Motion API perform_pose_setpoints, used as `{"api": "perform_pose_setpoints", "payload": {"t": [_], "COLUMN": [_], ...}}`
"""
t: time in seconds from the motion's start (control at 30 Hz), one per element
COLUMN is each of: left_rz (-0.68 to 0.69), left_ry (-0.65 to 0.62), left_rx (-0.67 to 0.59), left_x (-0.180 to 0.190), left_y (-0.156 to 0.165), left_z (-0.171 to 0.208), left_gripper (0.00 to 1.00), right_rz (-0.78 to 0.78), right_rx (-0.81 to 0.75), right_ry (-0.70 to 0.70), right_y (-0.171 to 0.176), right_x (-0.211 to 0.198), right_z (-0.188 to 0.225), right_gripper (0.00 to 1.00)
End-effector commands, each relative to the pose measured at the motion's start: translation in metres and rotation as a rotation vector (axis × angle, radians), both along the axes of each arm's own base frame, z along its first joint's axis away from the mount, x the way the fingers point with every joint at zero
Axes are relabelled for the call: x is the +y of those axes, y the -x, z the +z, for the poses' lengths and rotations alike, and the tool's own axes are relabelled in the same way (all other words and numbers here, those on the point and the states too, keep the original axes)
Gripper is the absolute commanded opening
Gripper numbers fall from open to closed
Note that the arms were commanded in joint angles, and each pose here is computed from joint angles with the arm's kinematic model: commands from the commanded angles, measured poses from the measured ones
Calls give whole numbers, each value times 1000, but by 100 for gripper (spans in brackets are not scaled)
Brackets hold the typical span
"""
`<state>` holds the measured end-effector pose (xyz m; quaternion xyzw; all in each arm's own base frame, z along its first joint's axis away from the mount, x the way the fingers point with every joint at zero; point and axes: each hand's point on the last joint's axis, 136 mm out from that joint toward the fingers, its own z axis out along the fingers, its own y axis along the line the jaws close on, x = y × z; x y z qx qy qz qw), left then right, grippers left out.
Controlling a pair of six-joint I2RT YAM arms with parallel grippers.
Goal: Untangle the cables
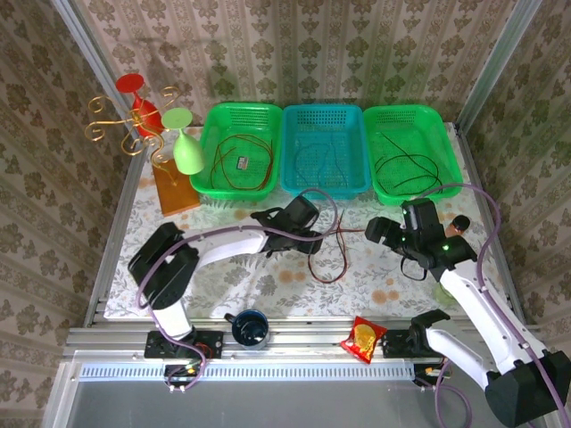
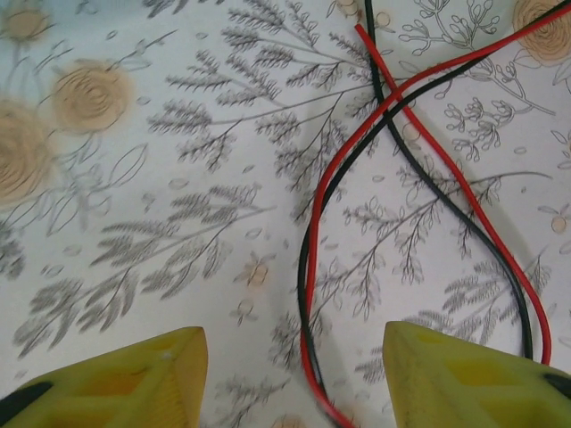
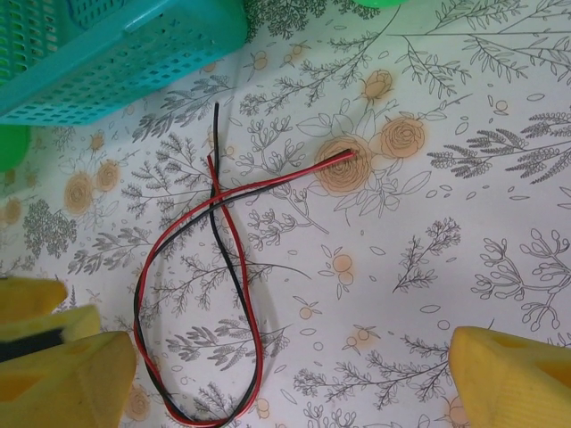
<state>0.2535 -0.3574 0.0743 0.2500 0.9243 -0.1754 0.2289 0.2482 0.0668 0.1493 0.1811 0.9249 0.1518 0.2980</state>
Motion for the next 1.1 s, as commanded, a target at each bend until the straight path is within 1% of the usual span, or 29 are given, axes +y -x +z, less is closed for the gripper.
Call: {"api": "perform_pose_setpoints", "payload": {"t": [0.0,0.13,0.3,0.37,0.43,0.6,0.73,1.07], "left_rz": [-39,-32,-56,-76,-100,-130,-140,-220], "left_ry": [37,16,17,15,8,-44,-49,-124], "left_rx": [-20,-5,-20,-34,-40,-59,-79,-100], "left_x": [-23,-25,-31,-35,-39,-45,-54,-59], "left_y": [-5,-8,-10,-12,-14,-23,-31,-36], "left_z": [9,-6,-9,-8,-9,-13,-12,-31], "left_gripper": [52,48,43,35,30,29,28,29], "right_rz": [15,22,22,25,28,39,38,37], "right_rx": [53,57,52,54,53,64,61,68], "right_ry": [-10,-1,-1,0,2,5,10,14], "right_y": [13,15,15,13,12,10,10,10], "right_x": [2,1,1,2,2,3,2,-1], "right_z": [-13,-14,-18,-19,-19,-22,-25,-28], "right_gripper": [92,93,93,93,93,93,94,94]}}
